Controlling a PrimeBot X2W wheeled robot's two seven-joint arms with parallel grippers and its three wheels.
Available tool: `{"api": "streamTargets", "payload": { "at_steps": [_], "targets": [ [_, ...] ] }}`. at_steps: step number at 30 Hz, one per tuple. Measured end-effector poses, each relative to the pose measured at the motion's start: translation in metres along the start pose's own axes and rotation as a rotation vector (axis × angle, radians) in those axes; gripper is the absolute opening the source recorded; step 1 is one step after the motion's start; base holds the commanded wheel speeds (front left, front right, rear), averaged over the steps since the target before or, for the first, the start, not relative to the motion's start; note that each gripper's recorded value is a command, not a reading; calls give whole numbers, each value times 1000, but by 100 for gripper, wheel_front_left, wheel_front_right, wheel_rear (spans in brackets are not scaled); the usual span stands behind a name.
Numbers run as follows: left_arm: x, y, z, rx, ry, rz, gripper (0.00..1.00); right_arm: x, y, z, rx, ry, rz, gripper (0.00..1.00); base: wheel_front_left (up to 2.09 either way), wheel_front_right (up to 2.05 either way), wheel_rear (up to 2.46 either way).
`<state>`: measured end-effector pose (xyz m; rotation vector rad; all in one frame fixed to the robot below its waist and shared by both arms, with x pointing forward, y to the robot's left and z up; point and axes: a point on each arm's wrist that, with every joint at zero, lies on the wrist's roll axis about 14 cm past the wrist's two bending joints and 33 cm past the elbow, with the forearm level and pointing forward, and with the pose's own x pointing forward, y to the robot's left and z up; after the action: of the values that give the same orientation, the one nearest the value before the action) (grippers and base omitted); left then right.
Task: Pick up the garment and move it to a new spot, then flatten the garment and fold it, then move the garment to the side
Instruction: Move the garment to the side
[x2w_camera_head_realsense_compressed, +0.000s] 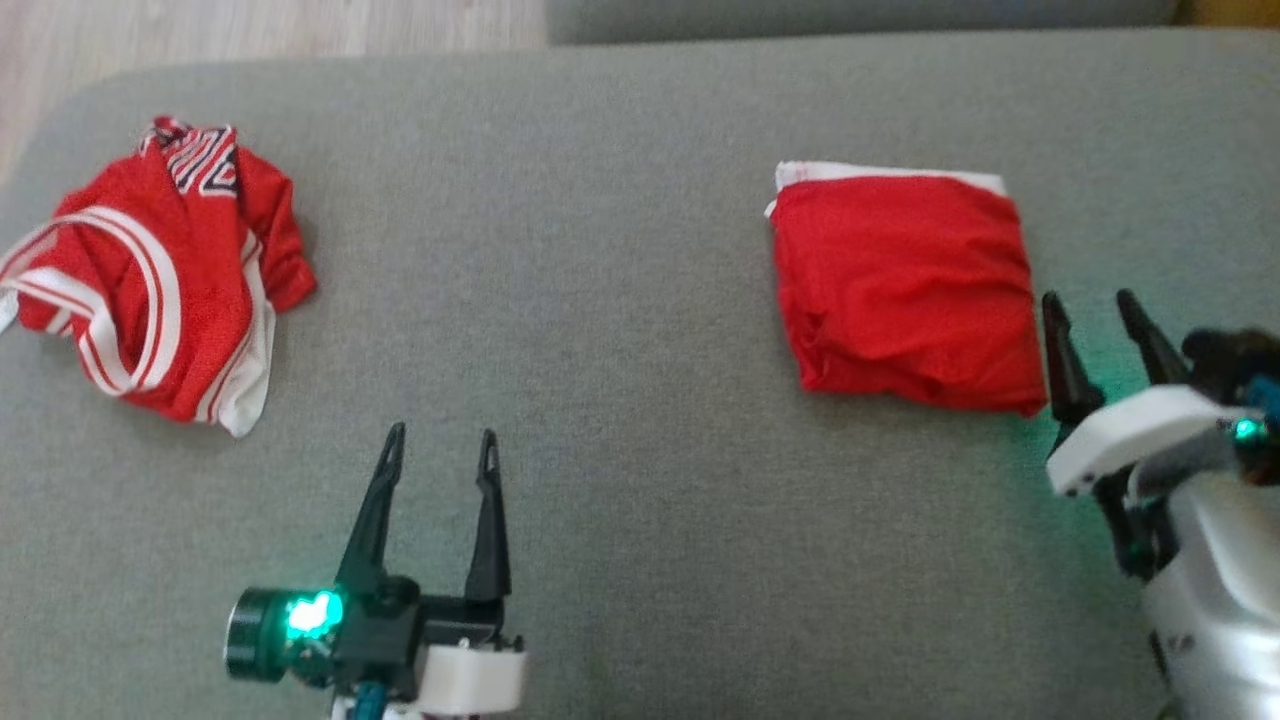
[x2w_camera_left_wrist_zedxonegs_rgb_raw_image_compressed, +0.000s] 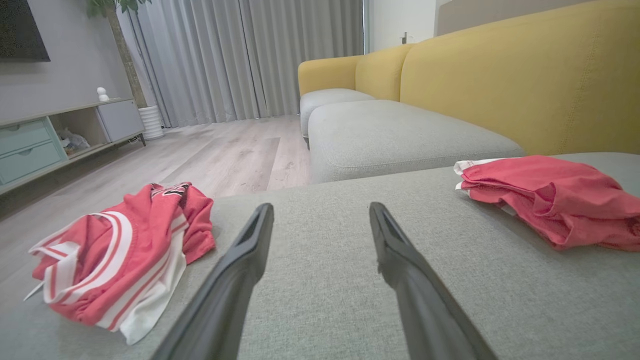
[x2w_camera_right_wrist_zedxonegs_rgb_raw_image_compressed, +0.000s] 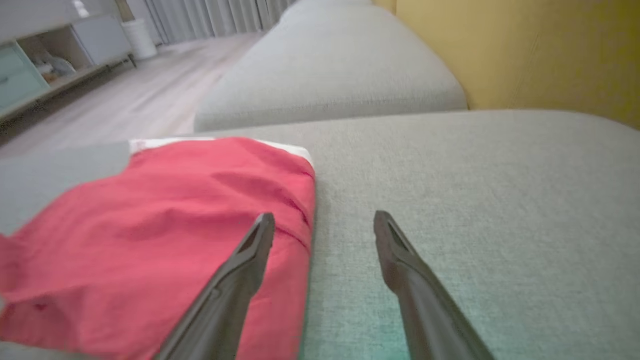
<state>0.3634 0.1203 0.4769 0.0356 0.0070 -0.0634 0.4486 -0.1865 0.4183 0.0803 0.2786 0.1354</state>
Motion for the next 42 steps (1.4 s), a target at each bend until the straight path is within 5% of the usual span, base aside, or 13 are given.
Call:
{"api": "streamTargets", "payload": {
  "at_steps": [4, 5, 6, 8, 15, 27, 37, 38, 39, 40, 42],
  "targets": [
    [10, -3, -10, 5, 26, -3, 100, 22, -8, -22, 15, 123, -14, 100, 0, 0, 0],
    [11, -3, -12, 5, 32, -3, 100, 25, -6, -32, 29, 166, -11, 88, 0, 0, 0],
    [12, -3, -14, 7, 38, 1, 100, 26, -1, -42, 39, 212, 1, 65, 0, 0, 0],
    [14, -1, -19, 8, 53, 12, 100, 31, 15, -54, 90, 260, 40, 0, 0, 0, 0],
    [25, -16, -30, -14, 79, -33, 100, 28, -8, -45, 39, 238, 34, 0, 0, 0, 0],
    [84, -62, -44, -6, 47, -208, 100, 12, -158, 4, -172, 189, -228, 0, 0, 0, 0],
    [116, -96, -79, -35, 74, -309, 100, -6, -243, 30, -293, 182, -423, 0, 0, 0, 0],
    [118, -99, -80, -41, 73, -315, 100, -7, -248, 33, -303, 172, -440, 16, 0, 0, 0],
    [119, -102, -81, -48, 70, -320, 100, -8, -254, 37, -315, 161, -457, 67, 0, 0, 0],
    [121, -104, -82, -52, 69, -323, 100, -9, -260, 40, -333, 153, -475, 100, 0, 0, 0],
    [122, -107, -82, -58, 63, -329, 100, -13, -272, 50, -361, 129, -517, 100, 0, 0, 0]
  ]
}}
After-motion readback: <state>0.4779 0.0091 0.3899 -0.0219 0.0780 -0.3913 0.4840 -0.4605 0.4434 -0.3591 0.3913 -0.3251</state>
